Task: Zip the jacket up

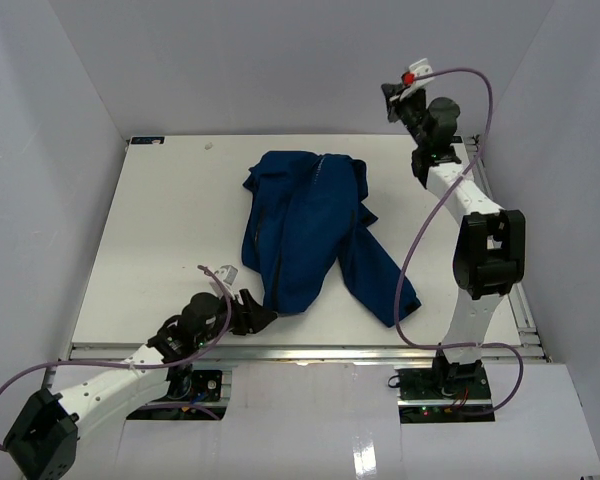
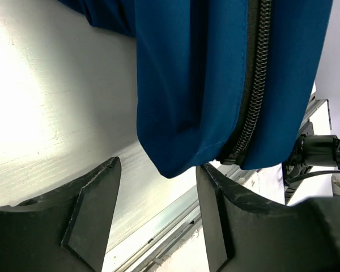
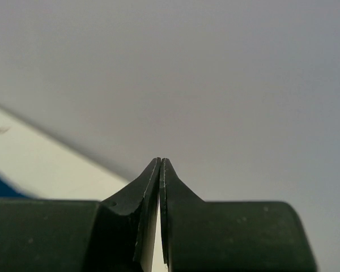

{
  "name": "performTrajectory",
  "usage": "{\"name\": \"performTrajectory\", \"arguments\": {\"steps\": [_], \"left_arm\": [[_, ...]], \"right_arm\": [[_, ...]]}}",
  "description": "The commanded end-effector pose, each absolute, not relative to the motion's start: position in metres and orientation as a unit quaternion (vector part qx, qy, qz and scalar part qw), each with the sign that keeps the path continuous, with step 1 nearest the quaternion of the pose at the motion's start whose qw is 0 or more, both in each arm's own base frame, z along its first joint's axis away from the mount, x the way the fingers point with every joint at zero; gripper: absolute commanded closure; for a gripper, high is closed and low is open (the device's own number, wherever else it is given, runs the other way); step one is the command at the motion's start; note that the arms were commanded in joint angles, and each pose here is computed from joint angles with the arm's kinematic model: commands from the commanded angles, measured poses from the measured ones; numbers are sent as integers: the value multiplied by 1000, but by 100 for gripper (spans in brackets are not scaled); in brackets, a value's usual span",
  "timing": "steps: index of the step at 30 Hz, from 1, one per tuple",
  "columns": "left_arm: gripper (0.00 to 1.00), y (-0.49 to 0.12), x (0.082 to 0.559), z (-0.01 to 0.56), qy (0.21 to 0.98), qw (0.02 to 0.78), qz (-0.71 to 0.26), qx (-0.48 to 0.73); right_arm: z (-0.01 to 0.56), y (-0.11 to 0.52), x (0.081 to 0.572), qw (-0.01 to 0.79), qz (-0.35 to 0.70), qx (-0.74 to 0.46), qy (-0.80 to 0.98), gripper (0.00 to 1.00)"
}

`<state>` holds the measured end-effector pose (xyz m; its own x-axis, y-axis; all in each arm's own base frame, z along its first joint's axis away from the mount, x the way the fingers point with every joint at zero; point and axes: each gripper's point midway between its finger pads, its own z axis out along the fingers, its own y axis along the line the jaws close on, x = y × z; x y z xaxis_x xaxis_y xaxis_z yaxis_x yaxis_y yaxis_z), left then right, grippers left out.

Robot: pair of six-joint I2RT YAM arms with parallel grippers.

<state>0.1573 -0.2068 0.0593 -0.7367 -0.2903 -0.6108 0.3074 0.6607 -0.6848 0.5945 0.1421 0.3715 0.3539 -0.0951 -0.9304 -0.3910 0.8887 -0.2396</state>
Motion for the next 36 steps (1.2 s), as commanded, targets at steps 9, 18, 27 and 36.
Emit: {"name": "performTrajectory", "arguments": {"steps": [9,18,27,36], "left_arm": [[24,-191,225,154,787,501,-352,-72],[24,-201,251,203,772,531,-343,-73],[22,-173,242,256,719,600,-342,-77],[21,-235,272,242,775,540,-325,38]], "right_arm": [[178,271,452,562,360,-224,710,83],[46,240,358,453,351,-172,801,76],[31,219,372,449,278,-167,833,72],[83,223,371,468,287,-173,818,35]]}}
